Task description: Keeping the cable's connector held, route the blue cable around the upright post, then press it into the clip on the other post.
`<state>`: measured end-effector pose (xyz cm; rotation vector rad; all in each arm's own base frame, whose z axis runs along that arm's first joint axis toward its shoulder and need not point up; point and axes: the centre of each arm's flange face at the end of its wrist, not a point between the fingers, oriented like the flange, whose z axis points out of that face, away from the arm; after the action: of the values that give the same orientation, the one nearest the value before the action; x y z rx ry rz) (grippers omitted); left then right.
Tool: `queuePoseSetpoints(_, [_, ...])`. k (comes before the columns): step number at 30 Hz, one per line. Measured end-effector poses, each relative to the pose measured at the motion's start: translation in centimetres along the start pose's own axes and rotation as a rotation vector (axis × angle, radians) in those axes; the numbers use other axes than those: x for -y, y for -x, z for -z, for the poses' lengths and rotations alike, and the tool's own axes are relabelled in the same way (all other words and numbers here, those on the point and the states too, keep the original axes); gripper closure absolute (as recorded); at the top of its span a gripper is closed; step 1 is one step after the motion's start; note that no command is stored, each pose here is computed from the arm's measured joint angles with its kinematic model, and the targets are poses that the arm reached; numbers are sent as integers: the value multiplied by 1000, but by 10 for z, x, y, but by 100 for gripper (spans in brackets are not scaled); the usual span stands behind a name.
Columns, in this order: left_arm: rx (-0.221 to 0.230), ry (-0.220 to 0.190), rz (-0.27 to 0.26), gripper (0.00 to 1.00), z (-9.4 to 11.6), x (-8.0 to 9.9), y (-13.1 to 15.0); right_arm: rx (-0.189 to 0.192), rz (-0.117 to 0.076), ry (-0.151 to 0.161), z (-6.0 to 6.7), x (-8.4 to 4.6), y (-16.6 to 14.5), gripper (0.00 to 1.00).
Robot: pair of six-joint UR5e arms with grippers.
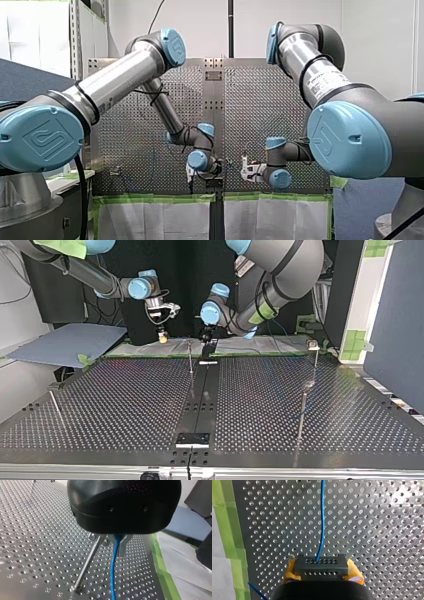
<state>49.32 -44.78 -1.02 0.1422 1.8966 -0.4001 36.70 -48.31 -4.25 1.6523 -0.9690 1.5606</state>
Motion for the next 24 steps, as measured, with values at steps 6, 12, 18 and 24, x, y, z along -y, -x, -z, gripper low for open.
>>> queuePoseSetpoints(6, [-9, 11, -9, 100, -2, -7, -1, -4, 1, 8, -2, -10, -1, 100])
queuePoseSetpoints(12, [-4, 26, -15, 100, -6, -17, 2, -7, -2, 17, -5, -21, -2, 100])
queuePoseSetpoints(18, [3, 44, -10, 100, -10, -28, 6, -6, -2, 33, -8, -36, -2, 100])
queuePoseSetpoints(24, [15, 39, 10, 100, -15, -36, 10, 9, -9, 51, -9, -47, -3, 100])
